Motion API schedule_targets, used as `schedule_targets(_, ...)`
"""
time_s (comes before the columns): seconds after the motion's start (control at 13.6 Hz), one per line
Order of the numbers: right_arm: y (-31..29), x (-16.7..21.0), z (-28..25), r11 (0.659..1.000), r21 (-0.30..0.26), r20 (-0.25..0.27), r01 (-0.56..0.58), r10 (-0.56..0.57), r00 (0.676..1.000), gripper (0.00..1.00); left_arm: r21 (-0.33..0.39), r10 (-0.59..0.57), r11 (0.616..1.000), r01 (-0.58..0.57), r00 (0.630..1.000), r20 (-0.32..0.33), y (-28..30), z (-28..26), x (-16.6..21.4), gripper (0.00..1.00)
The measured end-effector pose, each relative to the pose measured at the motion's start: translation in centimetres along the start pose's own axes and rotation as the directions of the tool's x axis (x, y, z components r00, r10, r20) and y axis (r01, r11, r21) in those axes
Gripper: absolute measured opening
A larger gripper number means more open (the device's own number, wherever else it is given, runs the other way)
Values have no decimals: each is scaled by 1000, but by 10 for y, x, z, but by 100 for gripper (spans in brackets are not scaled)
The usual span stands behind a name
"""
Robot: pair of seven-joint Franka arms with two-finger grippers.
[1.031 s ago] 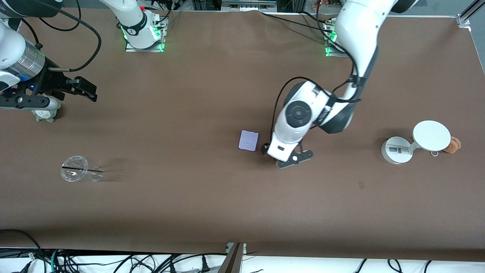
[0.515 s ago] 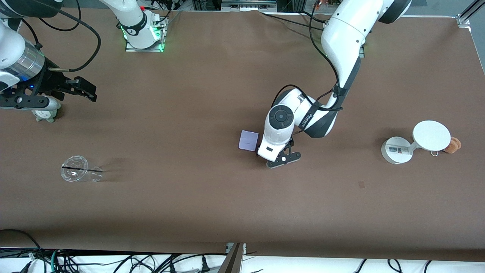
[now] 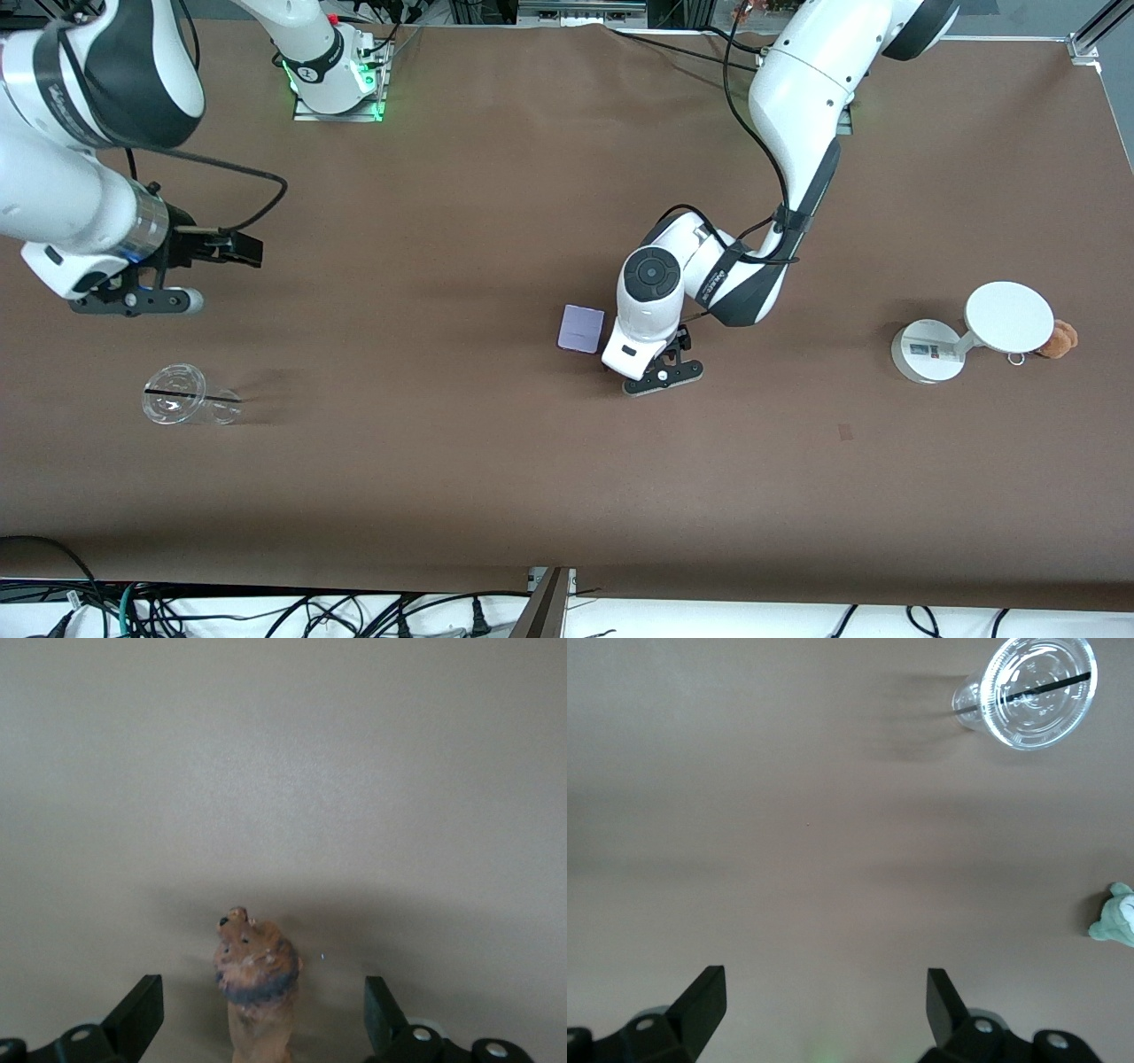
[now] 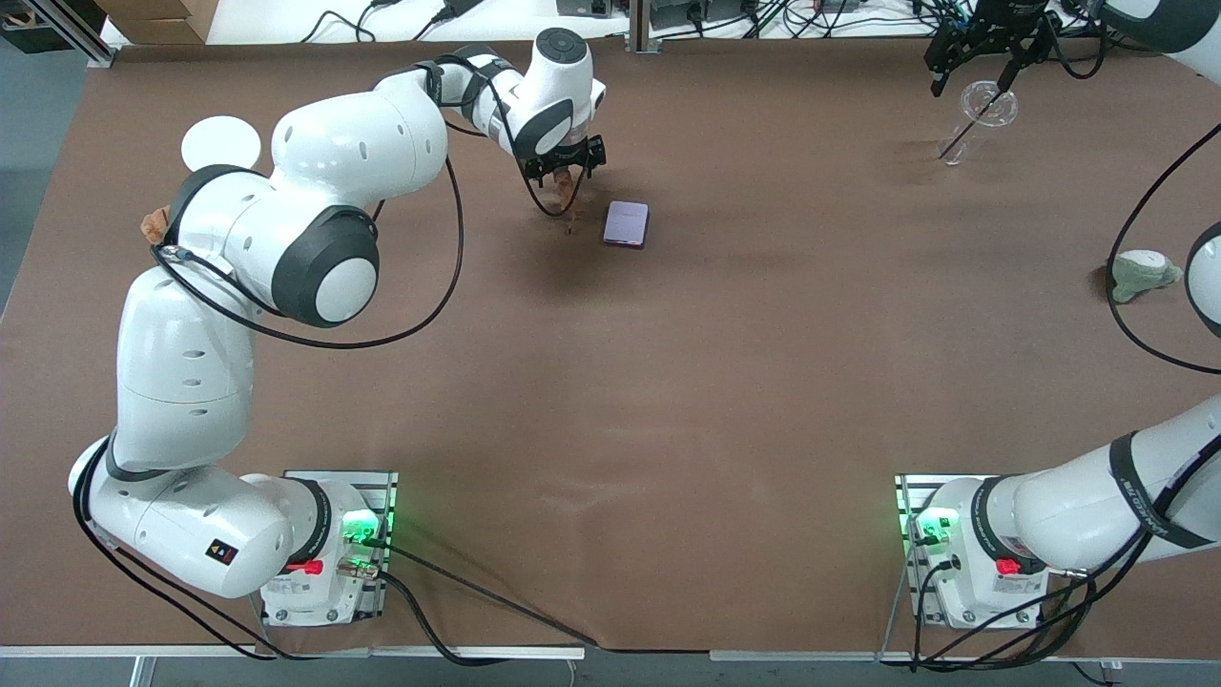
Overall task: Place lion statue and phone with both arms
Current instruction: 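Grasp the lion with the left gripper while the right gripper moves out, then carry the lion toward the lamp while the right gripper reaches the phone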
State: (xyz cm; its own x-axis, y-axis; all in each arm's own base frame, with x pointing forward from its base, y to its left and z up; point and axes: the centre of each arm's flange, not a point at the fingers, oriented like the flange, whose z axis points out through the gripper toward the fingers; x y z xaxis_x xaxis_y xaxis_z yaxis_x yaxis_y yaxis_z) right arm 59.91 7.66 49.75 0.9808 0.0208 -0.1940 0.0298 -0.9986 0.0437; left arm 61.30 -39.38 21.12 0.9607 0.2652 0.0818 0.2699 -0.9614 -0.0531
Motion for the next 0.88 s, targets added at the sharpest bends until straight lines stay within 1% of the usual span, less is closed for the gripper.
schedule_targets(0.15, -7, -1, -4, 1000, 16, -7, 9, -9, 1000, 100, -1, 0, 1000, 0, 1000, -2, 0, 1, 0, 81)
schedule_targets(0.22, -14, -1, -7, 999, 33, -11, 17, -17, 1000, 100, -1, 0, 1000, 0, 1000, -2, 0, 2, 1, 69)
schedule_targets(0.29, -24, -1, -9, 999, 51, -14, 20, -19, 1000, 100, -1, -1, 1000, 1, 1000, -3, -1, 2, 1, 59)
schedule_targets(0.37, -34, 1, -8, 998, 67, -12, 11, -11, 1000, 100, -1, -2, 1000, 2, 1000, -3, -1, 2, 1, 48)
schedule_targets(0.44, -44, 4, -5, 996, 87, -5, -5, 5, 1000, 100, -1, -2, 1000, 2, 1000, -3, -1, 2, 2, 38)
schedule_targets(0.52, -56, 9, 2, 994, 110, 5, -23, 23, 1000, 100, -1, -2, 1000, 2, 1000, -3, -1, 2, 2, 37)
schedule_targets(0.66, -89, 20, 19, 986, 143, 1, -86, 87, 996, 100, -1, -3, 1000, 3, 1000, -3, -2, 2, 2, 37)
schedule_targets(0.88, -160, 28, 49, 974, 142, -15, -175, 179, 984, 100, -5, -19, 1000, 19, 1000, -13, -8, -1, 13, 37)
